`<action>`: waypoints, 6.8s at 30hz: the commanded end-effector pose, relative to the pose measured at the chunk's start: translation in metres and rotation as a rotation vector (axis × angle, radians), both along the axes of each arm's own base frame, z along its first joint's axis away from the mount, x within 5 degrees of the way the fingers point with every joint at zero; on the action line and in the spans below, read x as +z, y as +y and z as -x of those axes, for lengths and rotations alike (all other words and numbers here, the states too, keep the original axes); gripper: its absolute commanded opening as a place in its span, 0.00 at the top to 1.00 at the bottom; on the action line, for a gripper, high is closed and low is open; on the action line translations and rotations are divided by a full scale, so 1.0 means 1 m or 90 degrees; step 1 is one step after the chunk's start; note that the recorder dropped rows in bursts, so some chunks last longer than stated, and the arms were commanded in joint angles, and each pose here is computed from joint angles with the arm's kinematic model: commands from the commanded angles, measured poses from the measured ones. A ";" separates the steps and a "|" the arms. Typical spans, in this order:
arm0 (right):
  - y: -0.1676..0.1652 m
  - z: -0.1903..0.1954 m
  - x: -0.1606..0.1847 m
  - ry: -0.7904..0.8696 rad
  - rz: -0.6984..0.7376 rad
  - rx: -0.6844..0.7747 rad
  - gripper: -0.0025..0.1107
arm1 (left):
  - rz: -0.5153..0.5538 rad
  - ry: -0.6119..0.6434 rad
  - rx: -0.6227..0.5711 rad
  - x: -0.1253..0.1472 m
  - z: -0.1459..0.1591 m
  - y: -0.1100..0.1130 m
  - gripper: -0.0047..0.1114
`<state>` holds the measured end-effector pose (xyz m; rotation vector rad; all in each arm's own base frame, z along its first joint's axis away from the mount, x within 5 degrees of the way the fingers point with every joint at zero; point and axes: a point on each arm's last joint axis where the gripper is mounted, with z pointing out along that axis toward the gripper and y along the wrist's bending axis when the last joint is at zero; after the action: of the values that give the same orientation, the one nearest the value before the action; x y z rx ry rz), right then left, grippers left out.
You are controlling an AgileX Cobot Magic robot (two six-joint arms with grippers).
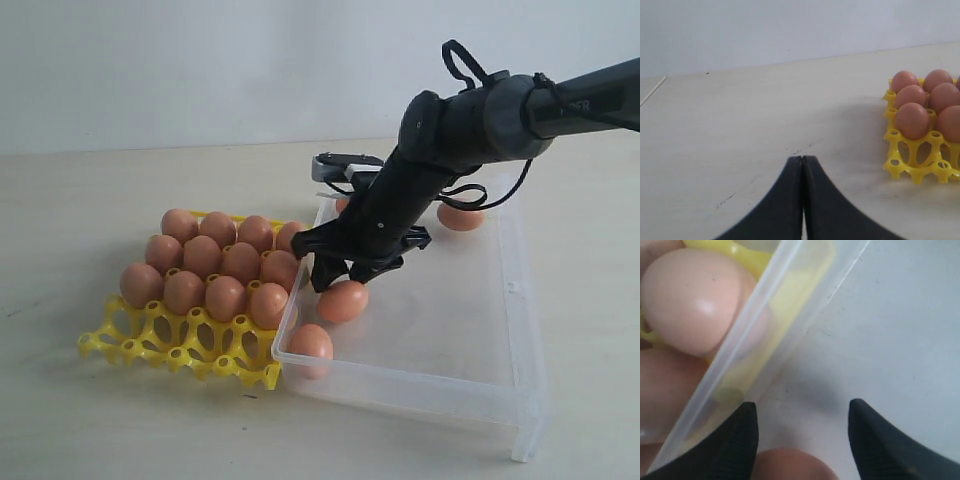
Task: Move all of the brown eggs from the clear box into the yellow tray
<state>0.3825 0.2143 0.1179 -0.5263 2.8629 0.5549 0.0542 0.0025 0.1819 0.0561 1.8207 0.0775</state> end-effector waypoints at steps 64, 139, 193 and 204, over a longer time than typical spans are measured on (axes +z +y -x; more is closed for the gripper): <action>0.018 0.014 -0.006 0.040 0.012 -0.008 0.50 | 0.007 -0.015 0.000 0.003 0.000 0.000 0.96; 0.187 0.094 0.025 -0.495 -0.230 0.121 0.98 | 0.007 -0.015 0.000 0.003 0.000 0.000 0.96; 0.214 0.101 -0.008 -0.523 -0.218 0.183 0.94 | 0.007 -0.015 0.000 0.003 0.000 0.000 0.96; 0.213 0.101 -0.009 -0.514 -0.211 0.186 0.90 | 0.007 -0.015 0.000 0.003 0.000 0.000 0.96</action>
<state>0.2779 0.4268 0.1023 -0.8669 1.9331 0.6554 0.0542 0.0025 0.1819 0.0561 1.8207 0.0775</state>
